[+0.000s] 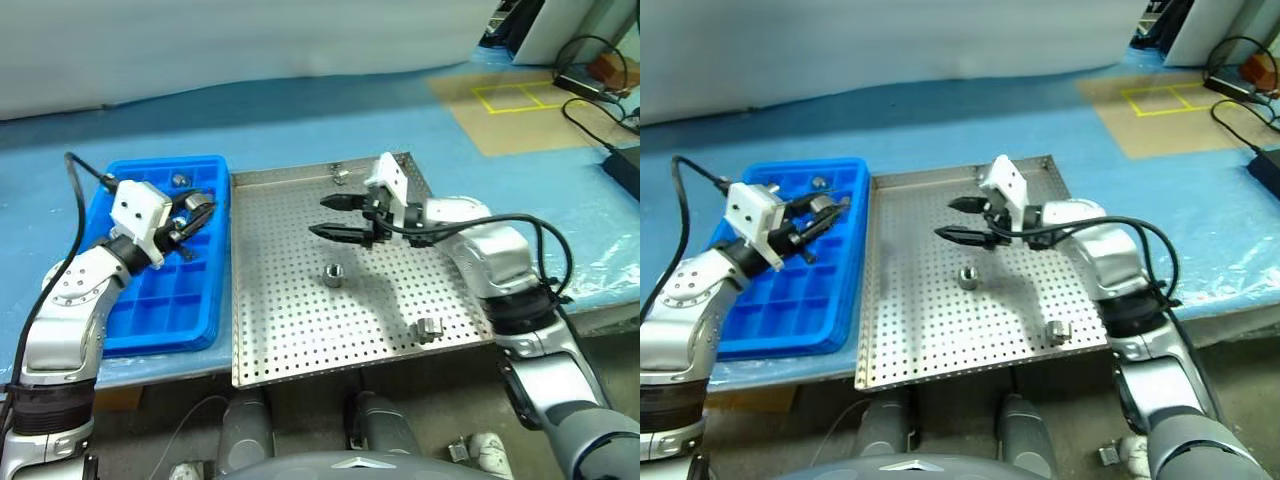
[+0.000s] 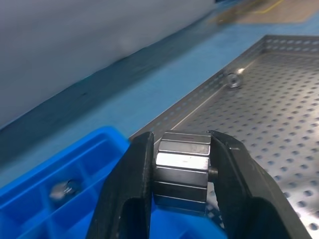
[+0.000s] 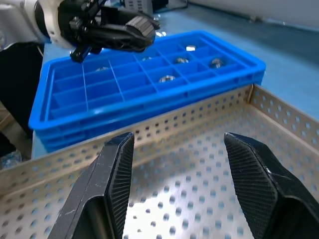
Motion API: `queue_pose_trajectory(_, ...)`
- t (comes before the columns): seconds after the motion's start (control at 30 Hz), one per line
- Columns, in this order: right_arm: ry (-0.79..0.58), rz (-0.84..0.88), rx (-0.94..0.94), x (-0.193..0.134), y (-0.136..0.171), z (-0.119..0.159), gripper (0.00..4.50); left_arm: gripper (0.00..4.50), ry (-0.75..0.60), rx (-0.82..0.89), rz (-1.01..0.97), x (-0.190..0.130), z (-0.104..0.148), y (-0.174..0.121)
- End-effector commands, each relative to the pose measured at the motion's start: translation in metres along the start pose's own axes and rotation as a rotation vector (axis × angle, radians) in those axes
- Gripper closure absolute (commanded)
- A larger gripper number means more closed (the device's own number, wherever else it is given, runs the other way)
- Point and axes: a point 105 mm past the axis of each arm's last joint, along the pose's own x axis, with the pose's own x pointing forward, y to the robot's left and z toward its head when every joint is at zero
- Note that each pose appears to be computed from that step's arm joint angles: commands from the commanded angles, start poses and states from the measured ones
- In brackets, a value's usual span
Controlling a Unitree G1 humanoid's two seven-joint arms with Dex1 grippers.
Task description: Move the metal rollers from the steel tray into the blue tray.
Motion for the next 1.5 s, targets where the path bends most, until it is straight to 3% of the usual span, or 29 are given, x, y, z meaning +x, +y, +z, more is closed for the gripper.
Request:
queue_pose_trajectory(0.03,-0.068,0.009,-0.093,0.013,-0.006,0.02,1.49,3.12,-0.059,0.092,0.152,-0.019,0.023,0.025)
queue_pose_trajectory(0.17,-0.107,0.04,-0.112,0.032,-0.007,0.026,1.49,3.12,0.049,0.162,0.279,-0.034,-0.002,0.04)
queue_pose_trajectory(0.33,-0.126,0.053,-0.121,0.041,-0.01,0.029,1.49,3.12,0.091,0.191,0.321,-0.019,-0.015,0.04)
queue_pose_trajectory(0.53,-0.117,0.034,-0.135,0.036,-0.014,0.027,1.49,3.12,0.182,0.197,0.343,-0.001,-0.044,0.039)
queue_pose_trajectory(0.9,-0.091,-0.031,-0.135,0.022,-0.017,0.019,1.49,3.12,0.247,0.179,0.277,0.01,-0.062,0.031)
queue_pose_trajectory(1.2,-0.086,-0.058,-0.137,0.02,-0.02,0.017,1.45,0.26,0.244,0.192,0.261,0.012,-0.06,0.031)
queue_pose_trajectory(1.37,-0.077,-0.063,-0.14,0.017,-0.021,0.016,1.45,0.26,0.16,0.184,0.22,0.021,-0.042,0.025)
queue_pose_trajectory(1.5,0.008,0.038,-0.109,-0.003,-0.008,0.001,1.45,0.26,-0.004,0.078,0.029,0.029,-0.01,-0.01)
